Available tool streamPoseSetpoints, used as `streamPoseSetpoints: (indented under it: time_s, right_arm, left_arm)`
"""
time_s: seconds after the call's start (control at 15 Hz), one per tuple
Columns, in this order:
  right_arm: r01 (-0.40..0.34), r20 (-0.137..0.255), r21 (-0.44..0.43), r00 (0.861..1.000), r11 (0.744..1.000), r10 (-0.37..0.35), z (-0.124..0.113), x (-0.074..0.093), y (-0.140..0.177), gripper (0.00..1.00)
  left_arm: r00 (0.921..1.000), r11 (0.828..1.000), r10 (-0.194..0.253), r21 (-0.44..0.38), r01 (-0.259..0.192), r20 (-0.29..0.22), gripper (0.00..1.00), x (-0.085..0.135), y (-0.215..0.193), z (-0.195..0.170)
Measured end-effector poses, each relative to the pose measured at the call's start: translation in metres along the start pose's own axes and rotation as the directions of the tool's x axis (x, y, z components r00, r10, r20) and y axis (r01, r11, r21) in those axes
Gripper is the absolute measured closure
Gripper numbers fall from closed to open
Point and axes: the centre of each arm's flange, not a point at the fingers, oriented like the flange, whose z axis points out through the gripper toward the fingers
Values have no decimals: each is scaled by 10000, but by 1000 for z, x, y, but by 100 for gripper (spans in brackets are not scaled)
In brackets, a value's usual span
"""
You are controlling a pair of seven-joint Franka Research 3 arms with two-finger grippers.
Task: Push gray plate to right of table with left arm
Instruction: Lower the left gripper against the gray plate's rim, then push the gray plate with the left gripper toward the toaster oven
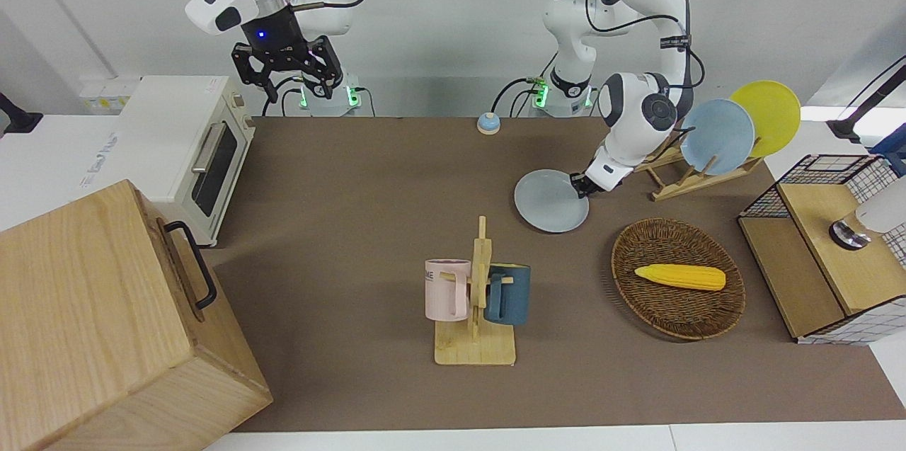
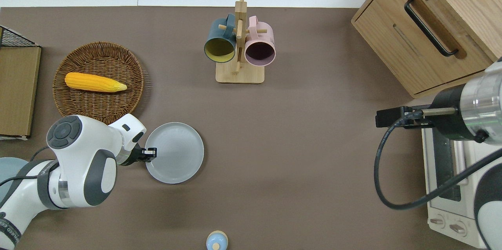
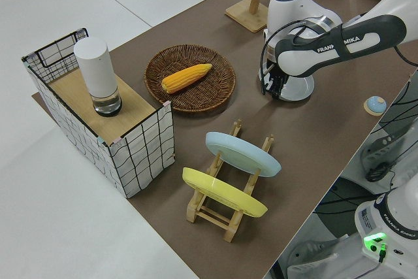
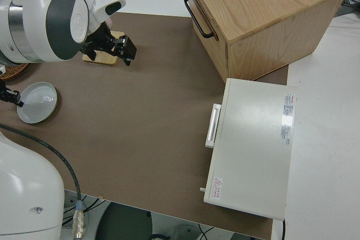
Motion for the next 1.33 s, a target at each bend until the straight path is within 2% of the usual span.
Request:
streamPoseSetpoints:
  time_s: [0.47, 1.33]
  right_arm:
    - [0, 0, 0, 10000, 10000, 0, 0, 0, 0, 0]
    - [0, 0, 0, 10000, 10000, 0, 0, 0, 0, 0]
  left_arm:
    - [9999, 9999, 123, 70, -124, 61, 95, -5, 25, 4]
    - [9989, 9993, -360, 129, 364, -303, 95, -21, 106, 15]
